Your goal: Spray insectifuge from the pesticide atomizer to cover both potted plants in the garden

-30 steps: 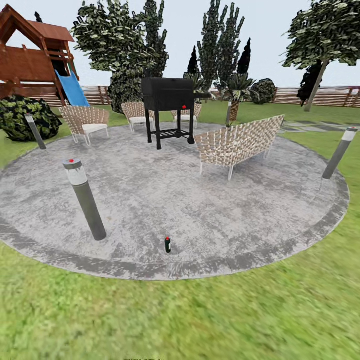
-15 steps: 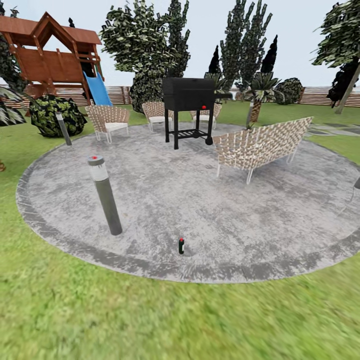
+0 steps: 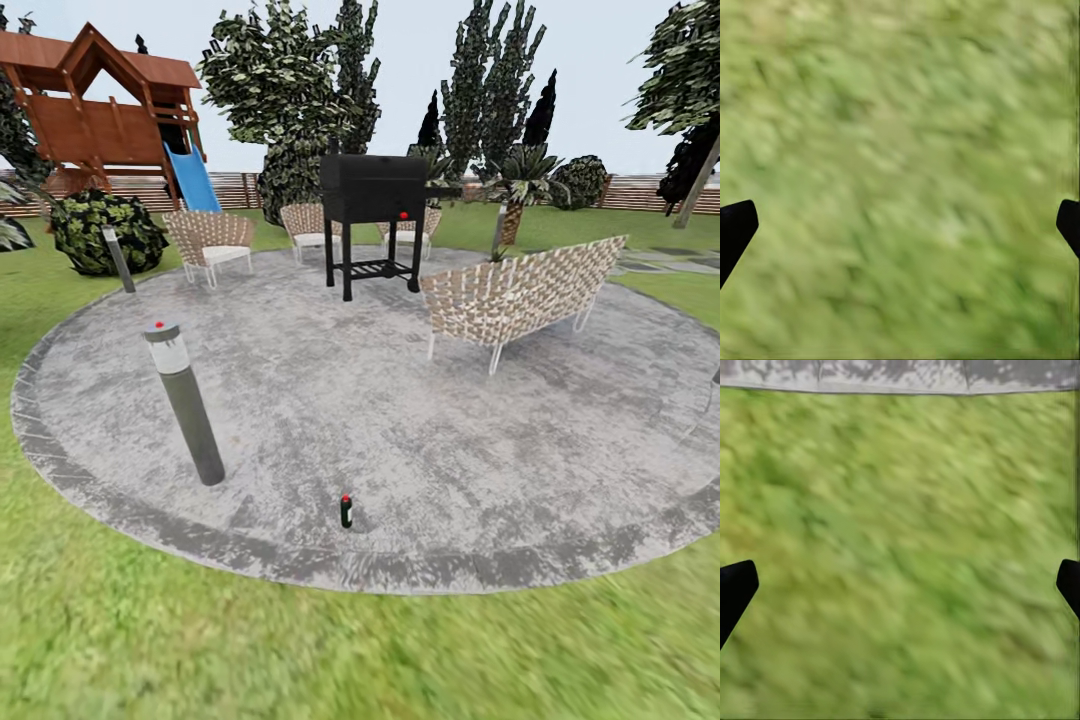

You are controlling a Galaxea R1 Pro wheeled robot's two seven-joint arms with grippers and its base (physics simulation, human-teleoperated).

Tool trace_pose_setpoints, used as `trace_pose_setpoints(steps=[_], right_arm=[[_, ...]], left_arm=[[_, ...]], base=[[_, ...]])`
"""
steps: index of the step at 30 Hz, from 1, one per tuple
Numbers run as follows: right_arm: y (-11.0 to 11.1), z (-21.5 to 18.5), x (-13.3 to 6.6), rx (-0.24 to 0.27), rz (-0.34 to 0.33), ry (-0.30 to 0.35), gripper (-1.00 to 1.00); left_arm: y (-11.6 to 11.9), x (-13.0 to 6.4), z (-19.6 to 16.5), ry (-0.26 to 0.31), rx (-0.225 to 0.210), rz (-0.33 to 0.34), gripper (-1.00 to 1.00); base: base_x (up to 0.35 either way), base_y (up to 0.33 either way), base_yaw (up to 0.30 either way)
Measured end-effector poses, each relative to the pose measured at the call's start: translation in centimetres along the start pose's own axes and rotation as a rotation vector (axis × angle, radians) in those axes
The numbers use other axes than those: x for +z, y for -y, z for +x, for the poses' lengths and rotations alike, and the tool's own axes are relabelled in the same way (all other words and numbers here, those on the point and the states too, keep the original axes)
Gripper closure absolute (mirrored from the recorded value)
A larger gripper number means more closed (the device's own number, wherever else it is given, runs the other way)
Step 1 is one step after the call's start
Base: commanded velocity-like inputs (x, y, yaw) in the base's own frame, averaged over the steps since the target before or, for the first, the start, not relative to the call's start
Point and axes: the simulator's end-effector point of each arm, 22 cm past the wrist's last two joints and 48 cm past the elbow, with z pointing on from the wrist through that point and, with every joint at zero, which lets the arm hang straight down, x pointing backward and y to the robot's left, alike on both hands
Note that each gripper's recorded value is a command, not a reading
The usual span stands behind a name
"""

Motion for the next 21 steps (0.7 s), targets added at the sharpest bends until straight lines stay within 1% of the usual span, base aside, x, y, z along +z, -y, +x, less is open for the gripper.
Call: trace_pose_setpoints(steps=[21], right_arm=[[0.00, -0.01, 0.00, 0.000, 0.000, 0.000, -1.00]], left_arm=[[-0.01, 0.01, -0.07, 0.001, -0.001, 0.000, -1.00]], base=[[0.223, -0.165, 0.000]])
